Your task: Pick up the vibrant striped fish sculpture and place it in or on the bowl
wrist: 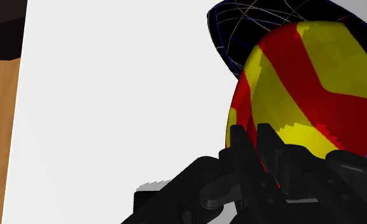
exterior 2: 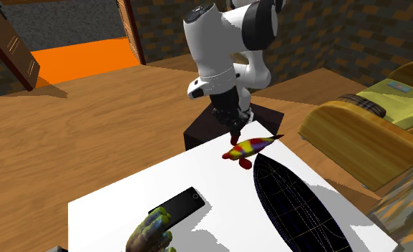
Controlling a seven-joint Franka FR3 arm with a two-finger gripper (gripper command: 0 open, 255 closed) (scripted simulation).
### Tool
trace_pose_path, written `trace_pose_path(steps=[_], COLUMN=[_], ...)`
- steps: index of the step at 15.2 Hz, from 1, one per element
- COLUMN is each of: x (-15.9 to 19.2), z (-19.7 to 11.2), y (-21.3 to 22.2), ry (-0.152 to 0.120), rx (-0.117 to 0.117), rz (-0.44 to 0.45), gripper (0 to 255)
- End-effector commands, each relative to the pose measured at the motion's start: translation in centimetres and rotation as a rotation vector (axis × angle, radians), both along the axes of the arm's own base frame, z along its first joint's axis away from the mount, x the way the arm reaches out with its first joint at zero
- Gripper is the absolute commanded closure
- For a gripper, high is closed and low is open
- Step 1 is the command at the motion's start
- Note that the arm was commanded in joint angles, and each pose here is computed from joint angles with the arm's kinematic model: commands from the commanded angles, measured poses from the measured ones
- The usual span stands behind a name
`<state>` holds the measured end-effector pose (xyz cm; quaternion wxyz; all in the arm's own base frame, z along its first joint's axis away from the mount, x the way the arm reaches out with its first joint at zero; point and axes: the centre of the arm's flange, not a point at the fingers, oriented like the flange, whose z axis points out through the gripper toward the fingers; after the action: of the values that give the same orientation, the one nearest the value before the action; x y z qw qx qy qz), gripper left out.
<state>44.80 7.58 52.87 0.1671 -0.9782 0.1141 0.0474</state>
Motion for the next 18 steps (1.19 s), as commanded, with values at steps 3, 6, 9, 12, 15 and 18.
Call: trace_pose_path(steps=[3, 6, 9, 12, 15, 18], x=[1.1, 1.6, 2.2, 2.7, 2.8, 2.8], z=[0.4, 0.6, 0.8, 1.0, 0.0, -1.6], y=[5.3, 9.2, 13.2, 17.1, 17.8, 17.8], ry=[0.0, 0.0, 0.0, 0.0, 0.0, 0.0], rx=[0.001, 0.001, 0.001, 0.001, 0.001, 0.001], rz=[-0.001, -0.001, -0.001, -0.001, -0.001, -0.001], gripper=[255, 255, 255, 255, 255, 255])
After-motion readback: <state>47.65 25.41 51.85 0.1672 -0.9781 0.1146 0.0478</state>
